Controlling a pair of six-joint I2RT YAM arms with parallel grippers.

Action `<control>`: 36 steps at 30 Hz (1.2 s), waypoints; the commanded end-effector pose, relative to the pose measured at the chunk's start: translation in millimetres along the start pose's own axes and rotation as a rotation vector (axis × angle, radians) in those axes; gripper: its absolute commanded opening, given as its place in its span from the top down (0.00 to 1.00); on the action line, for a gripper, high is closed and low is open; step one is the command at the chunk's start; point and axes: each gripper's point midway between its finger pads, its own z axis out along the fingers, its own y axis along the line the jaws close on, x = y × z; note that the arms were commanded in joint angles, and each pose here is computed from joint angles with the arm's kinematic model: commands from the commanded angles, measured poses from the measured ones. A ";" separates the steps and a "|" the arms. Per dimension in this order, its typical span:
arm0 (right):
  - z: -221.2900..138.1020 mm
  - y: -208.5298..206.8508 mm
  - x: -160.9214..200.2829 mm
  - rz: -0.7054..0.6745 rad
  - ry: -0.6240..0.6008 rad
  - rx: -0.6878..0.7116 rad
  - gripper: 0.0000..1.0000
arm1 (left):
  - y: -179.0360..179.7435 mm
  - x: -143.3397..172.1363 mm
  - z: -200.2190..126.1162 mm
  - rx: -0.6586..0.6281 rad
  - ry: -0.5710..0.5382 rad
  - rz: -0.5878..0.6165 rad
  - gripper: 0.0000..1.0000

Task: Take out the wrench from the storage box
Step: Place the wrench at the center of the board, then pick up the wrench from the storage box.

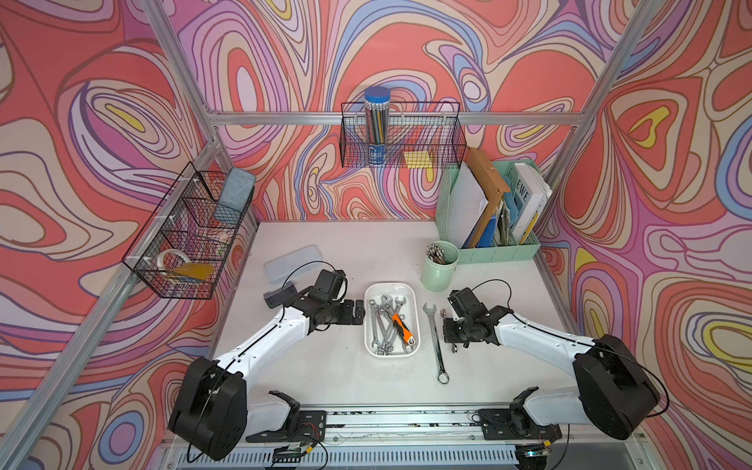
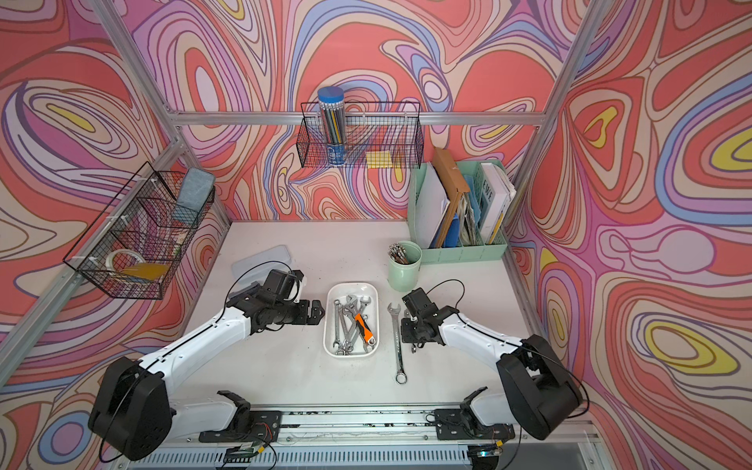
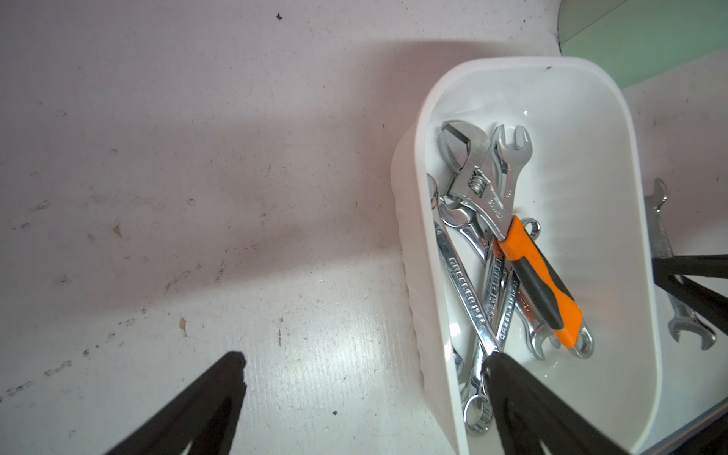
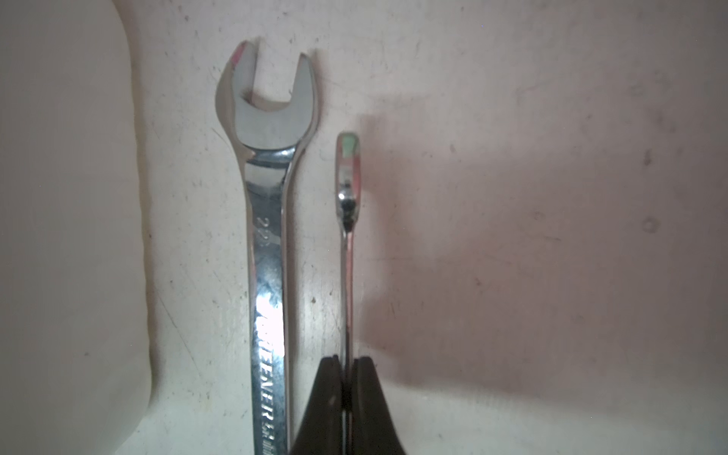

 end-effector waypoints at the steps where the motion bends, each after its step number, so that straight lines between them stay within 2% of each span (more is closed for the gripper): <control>1: 5.0 -2.2 0.5 0.026 0.014 -0.011 0.93 | 0.2 -3.7 1.3 -0.003 0.004 0.005 0.01; 8: 6.8 -16.4 6.2 0.054 0.031 0.043 0.82 | 0.9 -2.3 4.3 -0.005 0.012 0.001 0.01; 15: 9.1 -19.2 6.8 0.058 0.050 0.057 0.80 | 1.3 -0.8 5.3 -0.005 0.019 0.005 0.01; 21: -20.6 -11.0 -20.9 0.037 -0.042 0.055 0.72 | 2.5 -1.4 1.5 -0.015 0.016 0.009 0.01; 25: -48.8 34.3 -44.5 -0.059 -0.116 -0.001 0.67 | 5.2 -3.7 -1.7 -0.031 0.004 0.006 0.01; 29: -55.2 93.1 -54.2 -0.187 -0.144 -0.051 0.63 | 7.0 -0.3 0.5 -0.032 0.015 -0.008 0.01; 32: -41.2 128.5 -55.8 -0.270 -0.122 -0.058 0.61 | 7.3 2.7 1.2 -0.029 0.021 -0.011 0.01; 36: -14.5 154.8 -57.2 -0.361 -0.086 -0.036 0.60 | 7.7 2.8 -0.8 -0.029 0.015 -0.018 0.01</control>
